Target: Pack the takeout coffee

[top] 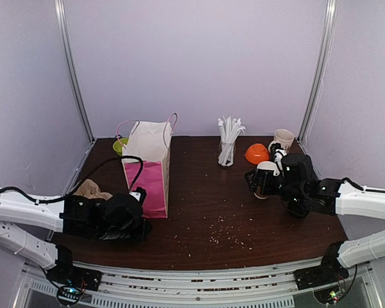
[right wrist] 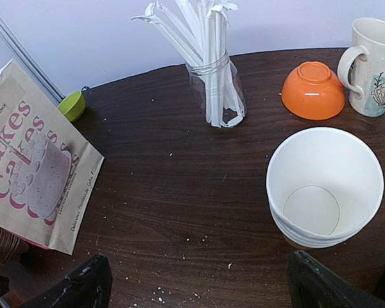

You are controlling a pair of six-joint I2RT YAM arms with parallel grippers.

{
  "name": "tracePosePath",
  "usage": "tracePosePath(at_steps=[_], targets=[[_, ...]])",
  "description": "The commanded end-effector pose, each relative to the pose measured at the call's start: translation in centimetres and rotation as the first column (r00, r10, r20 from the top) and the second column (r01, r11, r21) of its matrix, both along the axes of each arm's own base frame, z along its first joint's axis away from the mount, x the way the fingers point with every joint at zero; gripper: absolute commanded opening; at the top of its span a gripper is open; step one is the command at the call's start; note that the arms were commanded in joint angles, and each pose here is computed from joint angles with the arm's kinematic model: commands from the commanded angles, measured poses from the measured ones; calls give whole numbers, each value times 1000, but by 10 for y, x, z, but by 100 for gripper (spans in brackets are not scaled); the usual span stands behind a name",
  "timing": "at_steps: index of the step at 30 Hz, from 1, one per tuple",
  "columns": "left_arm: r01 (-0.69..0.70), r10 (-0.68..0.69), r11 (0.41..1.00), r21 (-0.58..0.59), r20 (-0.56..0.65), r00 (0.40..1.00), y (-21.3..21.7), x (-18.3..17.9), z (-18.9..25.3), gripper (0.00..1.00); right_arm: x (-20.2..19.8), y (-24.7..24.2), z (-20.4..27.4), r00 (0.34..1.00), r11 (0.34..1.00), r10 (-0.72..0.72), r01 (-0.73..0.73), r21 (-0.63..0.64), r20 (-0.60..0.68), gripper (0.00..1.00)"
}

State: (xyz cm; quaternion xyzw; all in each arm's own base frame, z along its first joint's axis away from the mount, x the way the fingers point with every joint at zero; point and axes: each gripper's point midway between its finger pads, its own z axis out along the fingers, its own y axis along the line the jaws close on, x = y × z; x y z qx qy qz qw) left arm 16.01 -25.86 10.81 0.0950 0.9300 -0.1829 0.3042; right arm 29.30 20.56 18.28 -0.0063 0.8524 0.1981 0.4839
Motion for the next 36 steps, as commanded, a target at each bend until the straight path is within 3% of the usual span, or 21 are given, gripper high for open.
tracePosePath(at_steps=[1,12,20,27,36], targets=[[10,-7,996,-87,39,999,-23,30,0,14,-4,-1,-4,1000,1000,-1,1,5,-3,97],[-79,77,997,25,71,995,-10,102,-31,2,-2,-9,1,999,999,-26,27,-37,18,98],[-153,149,988,23,123,981,-9,151,-36,1,3,-4,-1,1000,998,-21,22,-55,14,98],[-156,151,987,33,127,980,-17,171,-54,1,3,-7,-5,1000,997,-27,28,-77,12,98],[-236,230,971,28,143,963,-15,239,-67,2,5,-8,-4,999,994,-32,33,-106,9,98]])
